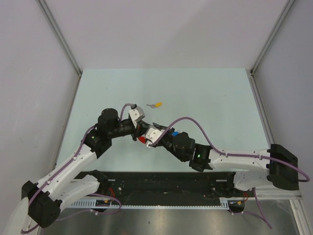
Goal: Put the keys on the keyring
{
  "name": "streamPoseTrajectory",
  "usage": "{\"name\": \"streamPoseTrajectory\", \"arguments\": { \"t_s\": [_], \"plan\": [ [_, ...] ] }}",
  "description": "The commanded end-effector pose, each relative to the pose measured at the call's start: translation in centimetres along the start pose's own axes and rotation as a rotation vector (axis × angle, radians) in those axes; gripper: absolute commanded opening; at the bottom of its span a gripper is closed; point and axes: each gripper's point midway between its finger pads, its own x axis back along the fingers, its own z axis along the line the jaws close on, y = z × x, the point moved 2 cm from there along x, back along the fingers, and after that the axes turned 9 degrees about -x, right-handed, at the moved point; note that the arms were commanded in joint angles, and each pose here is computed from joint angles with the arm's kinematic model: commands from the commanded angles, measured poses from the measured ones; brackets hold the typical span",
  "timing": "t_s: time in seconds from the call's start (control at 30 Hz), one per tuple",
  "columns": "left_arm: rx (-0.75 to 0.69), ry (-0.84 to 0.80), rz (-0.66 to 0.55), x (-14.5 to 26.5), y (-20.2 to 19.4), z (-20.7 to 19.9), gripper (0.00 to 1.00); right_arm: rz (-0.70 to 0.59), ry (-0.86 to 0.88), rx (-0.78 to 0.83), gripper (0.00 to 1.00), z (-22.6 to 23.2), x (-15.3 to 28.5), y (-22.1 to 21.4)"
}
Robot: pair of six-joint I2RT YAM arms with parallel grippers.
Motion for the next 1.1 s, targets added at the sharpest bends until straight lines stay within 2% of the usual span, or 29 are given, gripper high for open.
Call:
{"name": "streamPoseTrajectory", "arguments": {
  "t_s": [0.0, 0.13, 0.23, 0.27, 0.33, 0.43, 0.47, 0.57, 0.67, 0.77, 1.07],
  "plan": [
    [-0.007, -0.054, -0.062, 0.0, 2.1, -0.7, 0.0, -0.052, -0.078, -0.002, 0.22, -0.6, -0.5, 1.1],
    [0.003, -0.067, -0.064, -0.1, 2.1, -0.9, 0.0, -0.053, -0.111, 0.028, 0.2, -0.4, -0.8, 0.9],
    [0.003, -0.06, -0.064, -0.1, 2.1, -0.8, 0.0, -0.06, -0.145, 0.036, 0.07, -0.6, -0.8, 1.1],
    [0.003, -0.057, -0.064, -0.1, 2.1, -0.8, 0.0, -0.059, -0.152, 0.038, 0.0, -0.5, -0.8, 1.1],
    [-0.001, -0.051, -0.069, 0.1, 2.3, -0.7, 0.01, -0.062, -0.158, 0.033, 0.0, -0.7, -0.8, 1.2],
    [-0.004, -0.02, -0.066, 0.2, 2.3, -0.4, 0.21, -0.068, -0.171, 0.006, 0.0, -0.9, -0.6, 1.5],
    [-0.004, -0.009, -0.066, 0.3, 2.3, -0.2, 0.31, -0.068, -0.178, -0.003, 0.0, -1.1, -0.5, 1.5],
    [-0.009, 0.081, -0.065, 0.8, 2.6, 0.9, 0.49, -0.072, -0.176, -0.048, 0.0, -1.4, -0.2, 1.7],
    [-0.019, 0.189, -0.065, 1.6, 2.7, 2.3, 0.59, -0.081, -0.156, -0.116, 0.0, -1.9, -0.1, 1.8],
    [-0.035, 0.257, -0.069, 2.3, 2.7, 3.2, 0.62, -0.089, -0.12, -0.151, 0.0, -2.4, 0.3, 2.1],
    [-0.015, 0.373, -0.074, 3.6, 2.7, 5.0, 0.63, -0.093, 0.0, -0.187, 0.0, -2.4, 1.3, 2.3]
  ]
}}
